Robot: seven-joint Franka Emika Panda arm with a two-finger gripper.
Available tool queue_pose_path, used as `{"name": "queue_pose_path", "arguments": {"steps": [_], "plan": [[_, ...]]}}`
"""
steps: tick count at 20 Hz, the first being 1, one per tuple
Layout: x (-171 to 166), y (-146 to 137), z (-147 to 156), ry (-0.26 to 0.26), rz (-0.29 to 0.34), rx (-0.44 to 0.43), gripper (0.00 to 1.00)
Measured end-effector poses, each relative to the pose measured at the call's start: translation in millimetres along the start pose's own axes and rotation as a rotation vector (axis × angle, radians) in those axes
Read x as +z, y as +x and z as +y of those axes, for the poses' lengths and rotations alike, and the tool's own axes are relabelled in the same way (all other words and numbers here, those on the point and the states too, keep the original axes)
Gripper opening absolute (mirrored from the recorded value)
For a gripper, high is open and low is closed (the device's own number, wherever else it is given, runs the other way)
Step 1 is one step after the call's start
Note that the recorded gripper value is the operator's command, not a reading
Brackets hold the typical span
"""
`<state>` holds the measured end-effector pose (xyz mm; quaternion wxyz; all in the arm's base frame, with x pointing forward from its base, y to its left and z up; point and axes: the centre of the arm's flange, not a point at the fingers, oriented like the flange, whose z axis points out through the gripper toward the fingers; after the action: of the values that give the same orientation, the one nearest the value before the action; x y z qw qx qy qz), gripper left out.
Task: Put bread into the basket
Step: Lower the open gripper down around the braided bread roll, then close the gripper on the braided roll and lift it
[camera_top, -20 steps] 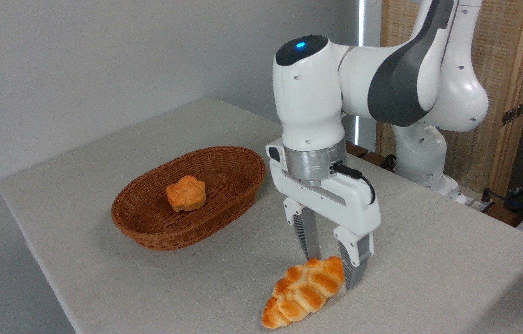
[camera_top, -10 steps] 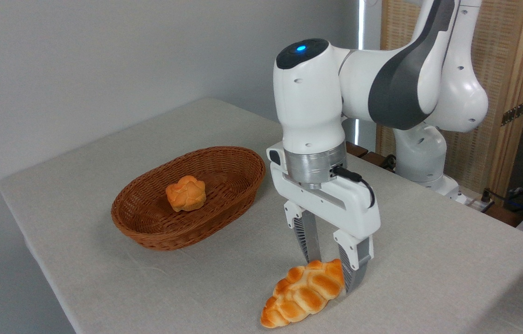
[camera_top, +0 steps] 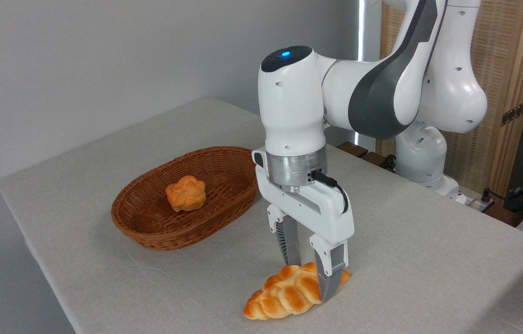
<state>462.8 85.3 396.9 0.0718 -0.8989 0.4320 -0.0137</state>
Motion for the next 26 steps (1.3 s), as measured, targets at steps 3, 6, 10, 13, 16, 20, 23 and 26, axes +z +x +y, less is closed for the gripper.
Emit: {"name": "queue_pose_path", "arguments": {"steps": [3,6,10,13,16,20,23,26], "plan": [[1.0,-0.3,-0.8,0.002,0.000,0.000,1.00],[0.1,-0.1,-2.2,0.012,0.008,-0.002,1.00],[-2.4,-5.8,-12.3,0.055,0.042,-0.024,1.00],[-1.5,-7.8,-13.7,0.056,0.042,-0.029,1.00],[1.5,-7.0,-13.4,0.051,0.038,-0.027,1.00],[2.8,-5.9,-13.7,0.054,0.040,-0.026,0.98],[1.6,-4.0,-16.0,0.075,0.055,-0.025,0.98],[3.4,-2.2,-17.7,0.087,0.062,-0.024,0.97]]}}
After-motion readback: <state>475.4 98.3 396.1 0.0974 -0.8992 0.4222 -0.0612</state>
